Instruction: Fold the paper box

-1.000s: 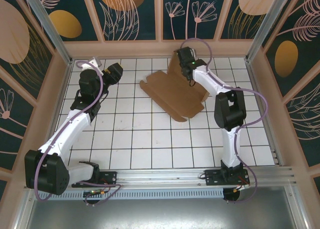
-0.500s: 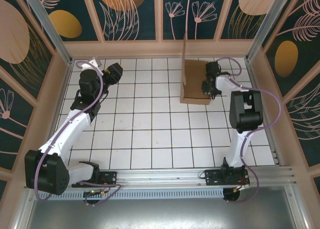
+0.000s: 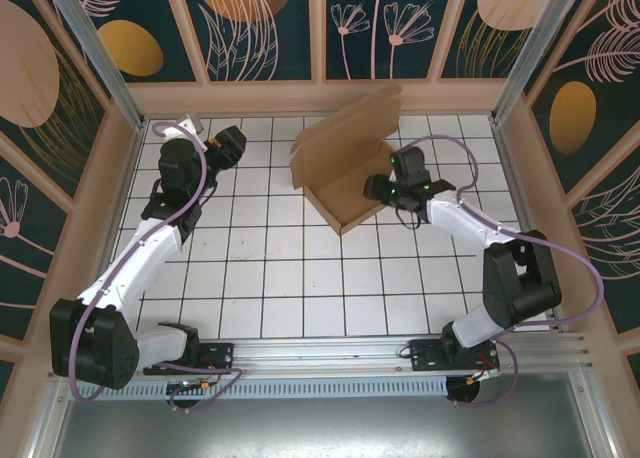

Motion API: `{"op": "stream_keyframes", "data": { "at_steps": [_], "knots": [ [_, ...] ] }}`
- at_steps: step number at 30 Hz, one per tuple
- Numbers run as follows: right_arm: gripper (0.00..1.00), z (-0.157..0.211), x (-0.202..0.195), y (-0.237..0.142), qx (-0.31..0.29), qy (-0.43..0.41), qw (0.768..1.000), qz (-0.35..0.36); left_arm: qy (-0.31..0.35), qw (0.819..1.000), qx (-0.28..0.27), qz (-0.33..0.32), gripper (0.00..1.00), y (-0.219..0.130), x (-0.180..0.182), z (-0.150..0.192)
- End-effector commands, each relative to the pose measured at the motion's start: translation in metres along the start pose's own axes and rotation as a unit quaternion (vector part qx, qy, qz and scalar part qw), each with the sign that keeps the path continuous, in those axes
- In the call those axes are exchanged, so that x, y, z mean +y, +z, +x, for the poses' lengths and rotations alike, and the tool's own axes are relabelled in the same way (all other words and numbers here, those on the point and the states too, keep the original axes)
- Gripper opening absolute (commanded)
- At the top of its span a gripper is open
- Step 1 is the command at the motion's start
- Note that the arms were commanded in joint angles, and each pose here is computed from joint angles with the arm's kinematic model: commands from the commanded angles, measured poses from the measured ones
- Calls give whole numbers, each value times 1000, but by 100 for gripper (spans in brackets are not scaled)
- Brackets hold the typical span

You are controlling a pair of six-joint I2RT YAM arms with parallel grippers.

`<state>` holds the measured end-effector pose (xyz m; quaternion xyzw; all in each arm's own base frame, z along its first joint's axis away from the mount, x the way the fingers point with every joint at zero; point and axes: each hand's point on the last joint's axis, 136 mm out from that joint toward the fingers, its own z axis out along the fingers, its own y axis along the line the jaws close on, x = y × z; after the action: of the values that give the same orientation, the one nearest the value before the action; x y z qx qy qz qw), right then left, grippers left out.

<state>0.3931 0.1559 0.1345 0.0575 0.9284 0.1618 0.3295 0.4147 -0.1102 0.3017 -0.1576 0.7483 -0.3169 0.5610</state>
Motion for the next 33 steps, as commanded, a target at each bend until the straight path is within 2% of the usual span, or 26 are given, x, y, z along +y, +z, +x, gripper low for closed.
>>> {"op": "stream_keyframes", "data": {
  "at_steps": [1, 4, 6, 8, 12, 16, 23, 29, 33],
  "knots": [
    [58, -60, -50, -2, -79, -84, 985, 126, -3, 1000, 11, -8, 66, 8, 7, 10],
    [61, -88, -56, 13, -93, -137, 976, 138, -12, 1000, 25, -11, 66, 14, 12, 19],
    [66, -97, -62, 31, -78, -173, 971, 147, -13, 999, 29, -14, 66, 16, 15, 22],
    [68, -100, -67, 51, -52, -198, 967, 150, -15, 999, 31, -17, 66, 16, 18, 25],
    [67, -97, -65, 82, -20, -218, 970, 107, -14, 999, 32, -25, 65, 17, 24, 29],
    [55, -82, -63, 103, 10, -198, 978, 59, -3, 999, 27, -30, 66, 15, 26, 28],
    [27, -51, -68, 114, 41, -171, 983, 58, 9, 1000, 17, -25, 68, 16, 22, 22],
    [18, -21, -66, 96, 49, -115, 990, 65, -2, 999, -1, -36, 69, 17, 27, 17],
    [15, 9, -55, 86, 72, -88, 993, 34, -37, 996, -37, -70, 66, 15, 45, 12]
  ]
}}
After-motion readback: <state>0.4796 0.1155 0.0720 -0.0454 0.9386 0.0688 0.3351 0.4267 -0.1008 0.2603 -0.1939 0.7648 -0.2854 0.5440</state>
